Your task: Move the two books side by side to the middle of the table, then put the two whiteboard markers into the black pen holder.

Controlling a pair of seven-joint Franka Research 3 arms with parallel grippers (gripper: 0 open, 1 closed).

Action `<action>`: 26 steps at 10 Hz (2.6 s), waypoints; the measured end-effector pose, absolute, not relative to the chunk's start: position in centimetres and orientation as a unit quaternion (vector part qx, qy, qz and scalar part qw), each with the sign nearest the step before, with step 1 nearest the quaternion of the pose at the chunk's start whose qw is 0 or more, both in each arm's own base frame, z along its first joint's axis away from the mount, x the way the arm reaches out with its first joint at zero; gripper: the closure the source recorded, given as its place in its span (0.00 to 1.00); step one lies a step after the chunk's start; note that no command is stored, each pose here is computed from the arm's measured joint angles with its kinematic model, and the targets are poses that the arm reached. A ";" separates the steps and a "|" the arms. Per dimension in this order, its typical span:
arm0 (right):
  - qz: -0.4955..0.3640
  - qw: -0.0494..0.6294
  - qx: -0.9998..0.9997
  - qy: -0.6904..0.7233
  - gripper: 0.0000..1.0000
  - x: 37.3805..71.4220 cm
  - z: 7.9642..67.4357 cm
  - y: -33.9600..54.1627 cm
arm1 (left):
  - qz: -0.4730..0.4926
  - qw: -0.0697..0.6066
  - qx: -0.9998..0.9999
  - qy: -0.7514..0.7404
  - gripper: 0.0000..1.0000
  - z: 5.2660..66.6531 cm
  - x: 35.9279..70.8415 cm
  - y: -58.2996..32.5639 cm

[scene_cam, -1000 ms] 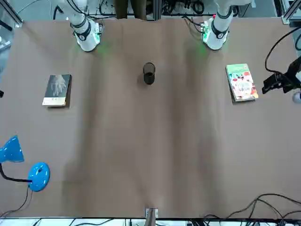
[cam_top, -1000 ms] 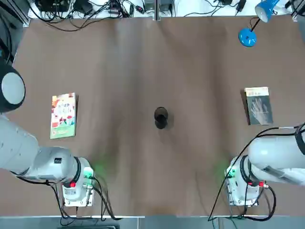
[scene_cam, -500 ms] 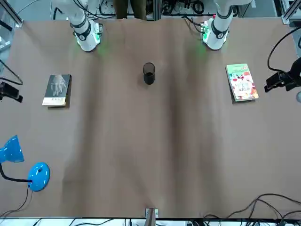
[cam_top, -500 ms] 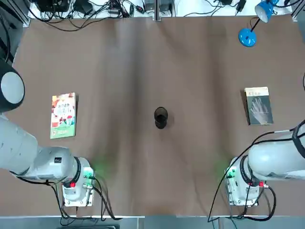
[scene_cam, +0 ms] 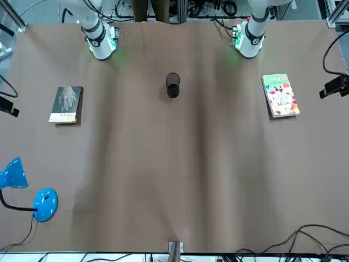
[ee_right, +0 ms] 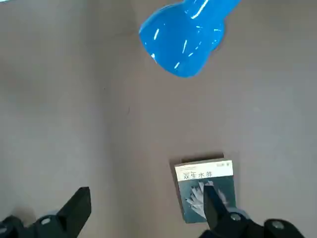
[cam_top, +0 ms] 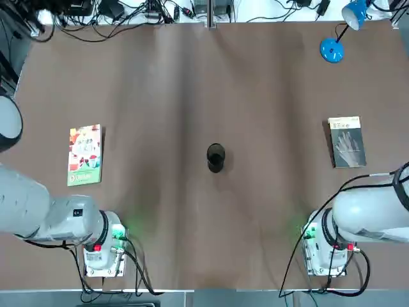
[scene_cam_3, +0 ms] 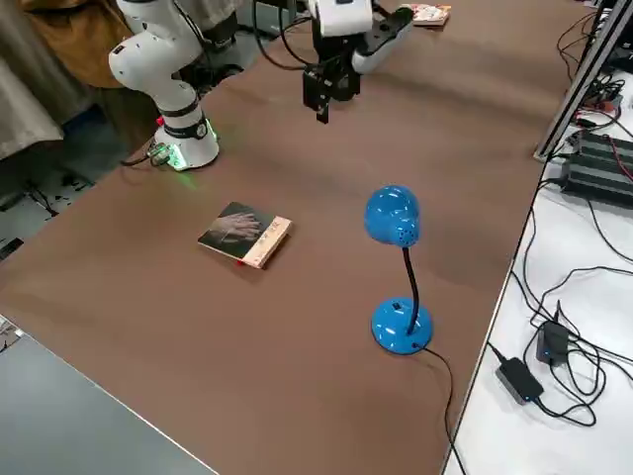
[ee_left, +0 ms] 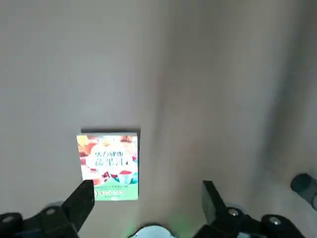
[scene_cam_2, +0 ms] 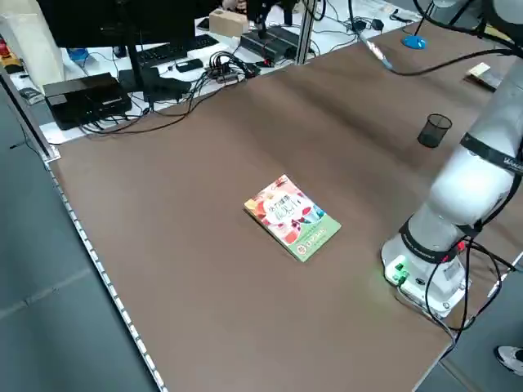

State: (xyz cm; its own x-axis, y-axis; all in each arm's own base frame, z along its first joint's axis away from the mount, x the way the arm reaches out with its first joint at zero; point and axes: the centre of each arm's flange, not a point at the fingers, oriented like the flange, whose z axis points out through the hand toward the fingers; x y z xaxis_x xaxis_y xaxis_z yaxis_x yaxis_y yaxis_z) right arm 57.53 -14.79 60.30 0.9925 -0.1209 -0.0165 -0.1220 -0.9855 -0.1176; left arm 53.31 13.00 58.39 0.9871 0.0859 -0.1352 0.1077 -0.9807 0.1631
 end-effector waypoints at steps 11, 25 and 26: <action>-0.053 0.427 -0.879 -0.207 0.00 48.9 29.4 -38.7 | 0.017 0.327 0.936 -0.128 0.00 27.9 43.6 34.3; -0.119 0.533 -0.825 -0.146 0.00 45.2 13.0 -40.4 | 0.112 0.454 0.879 -0.089 0.04 12.9 38.3 38.7; -0.116 0.538 -0.823 -0.142 0.00 45.0 12.2 -40.3 | 0.111 0.465 0.874 -0.093 0.04 12.6 38.6 38.0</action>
State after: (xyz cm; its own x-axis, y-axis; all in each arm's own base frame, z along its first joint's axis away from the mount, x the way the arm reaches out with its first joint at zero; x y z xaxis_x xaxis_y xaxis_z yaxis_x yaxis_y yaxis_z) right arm 44.95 -40.30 12.22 0.9328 0.1086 0.3436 0.3583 -0.3811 -0.8523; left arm 38.58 37.98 12.64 0.9584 -0.0587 0.2794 -0.2645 -0.5509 0.7916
